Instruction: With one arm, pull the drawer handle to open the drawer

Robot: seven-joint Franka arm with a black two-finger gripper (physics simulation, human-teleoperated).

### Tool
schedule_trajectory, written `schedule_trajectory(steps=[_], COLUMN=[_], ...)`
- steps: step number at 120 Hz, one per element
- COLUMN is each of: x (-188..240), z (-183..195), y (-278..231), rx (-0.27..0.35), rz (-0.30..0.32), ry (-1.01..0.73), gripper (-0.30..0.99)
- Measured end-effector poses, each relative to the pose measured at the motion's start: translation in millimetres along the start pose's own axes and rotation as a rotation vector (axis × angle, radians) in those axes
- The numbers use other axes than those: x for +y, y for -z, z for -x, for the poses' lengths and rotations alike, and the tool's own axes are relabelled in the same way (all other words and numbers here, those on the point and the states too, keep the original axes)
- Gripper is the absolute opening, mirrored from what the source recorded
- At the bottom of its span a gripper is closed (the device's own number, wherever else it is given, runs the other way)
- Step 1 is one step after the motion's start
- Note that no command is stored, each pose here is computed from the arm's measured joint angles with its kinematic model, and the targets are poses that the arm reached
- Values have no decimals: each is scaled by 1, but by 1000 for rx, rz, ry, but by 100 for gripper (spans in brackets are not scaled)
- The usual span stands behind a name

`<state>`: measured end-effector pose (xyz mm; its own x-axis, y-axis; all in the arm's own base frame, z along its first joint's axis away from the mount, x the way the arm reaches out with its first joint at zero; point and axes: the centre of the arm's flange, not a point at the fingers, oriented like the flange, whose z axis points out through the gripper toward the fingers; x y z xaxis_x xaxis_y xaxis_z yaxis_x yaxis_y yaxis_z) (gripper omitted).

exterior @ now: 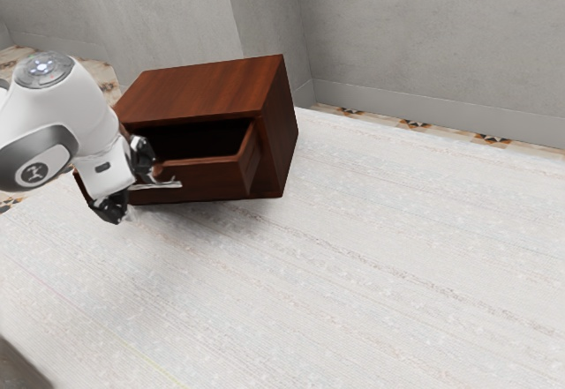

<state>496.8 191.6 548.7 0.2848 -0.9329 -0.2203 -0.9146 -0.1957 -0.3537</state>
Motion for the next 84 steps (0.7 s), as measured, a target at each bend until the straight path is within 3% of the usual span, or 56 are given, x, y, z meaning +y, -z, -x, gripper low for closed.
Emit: schedule_trajectory(steps=[19, 33, 44, 51, 63, 84], x=[15, 25, -2, -24, -38, -40], z=[15, 17, -3, -42, -112, -141], y=[21, 116, 194, 225, 245, 221], rx=[-23, -87, -8, 13, 37, 10], rz=[-25, -154, -186, -157, -55, 143], ry=[43, 100, 237, 296, 387, 605], gripper=[57, 62, 65, 66, 67, 69])
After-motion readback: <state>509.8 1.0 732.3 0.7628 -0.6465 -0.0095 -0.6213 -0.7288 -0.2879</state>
